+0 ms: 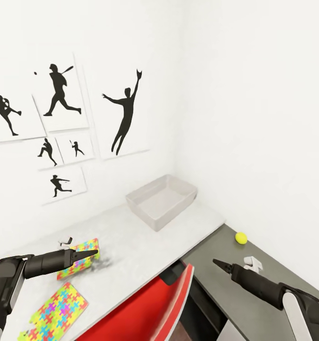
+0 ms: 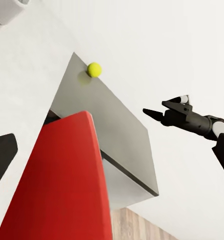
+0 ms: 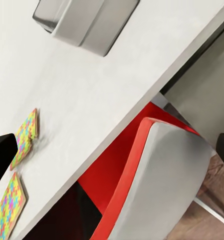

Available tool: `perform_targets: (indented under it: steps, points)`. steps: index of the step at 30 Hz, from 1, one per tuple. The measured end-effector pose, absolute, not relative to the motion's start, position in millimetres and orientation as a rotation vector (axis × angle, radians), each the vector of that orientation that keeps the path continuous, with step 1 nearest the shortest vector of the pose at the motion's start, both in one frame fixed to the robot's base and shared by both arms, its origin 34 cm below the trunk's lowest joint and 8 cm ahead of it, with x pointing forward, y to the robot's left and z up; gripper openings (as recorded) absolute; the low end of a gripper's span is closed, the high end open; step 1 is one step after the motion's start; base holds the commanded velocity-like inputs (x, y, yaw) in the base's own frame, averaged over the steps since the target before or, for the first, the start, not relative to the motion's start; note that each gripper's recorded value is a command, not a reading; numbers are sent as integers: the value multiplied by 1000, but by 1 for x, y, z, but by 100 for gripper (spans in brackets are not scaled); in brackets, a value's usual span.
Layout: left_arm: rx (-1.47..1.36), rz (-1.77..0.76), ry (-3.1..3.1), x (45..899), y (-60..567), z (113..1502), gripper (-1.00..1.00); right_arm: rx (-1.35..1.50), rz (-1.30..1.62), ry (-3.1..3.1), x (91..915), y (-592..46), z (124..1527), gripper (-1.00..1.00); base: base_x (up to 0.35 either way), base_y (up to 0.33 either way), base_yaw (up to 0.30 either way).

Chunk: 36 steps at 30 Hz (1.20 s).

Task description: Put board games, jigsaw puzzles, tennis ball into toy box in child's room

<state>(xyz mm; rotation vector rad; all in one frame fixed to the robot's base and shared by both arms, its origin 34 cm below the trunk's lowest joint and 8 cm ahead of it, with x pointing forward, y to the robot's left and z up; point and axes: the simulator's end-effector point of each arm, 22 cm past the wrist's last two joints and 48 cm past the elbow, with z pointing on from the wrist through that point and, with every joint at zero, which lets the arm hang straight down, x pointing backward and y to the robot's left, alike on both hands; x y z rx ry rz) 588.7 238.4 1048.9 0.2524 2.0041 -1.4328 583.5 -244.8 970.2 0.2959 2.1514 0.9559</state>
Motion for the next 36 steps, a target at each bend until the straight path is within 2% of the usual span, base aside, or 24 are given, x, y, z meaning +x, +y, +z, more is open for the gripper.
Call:
perform_targets:
  steps: [12, 30, 36]
  points:
    - [253, -1433, 2004, 589, 238, 1049, 100, 296, 955, 2152, 583, -245, 970, 100, 112, 35, 0]
    - [253, -1435, 2003, 589, 238, 1049, 100, 296, 938, 2151, 585, -247, 969, 100, 13, 3, 0]
    - [252, -1435, 2002, 589, 237, 1049, 100, 299, 939, 2153, 584, -246, 968, 100, 165, 0, 0]
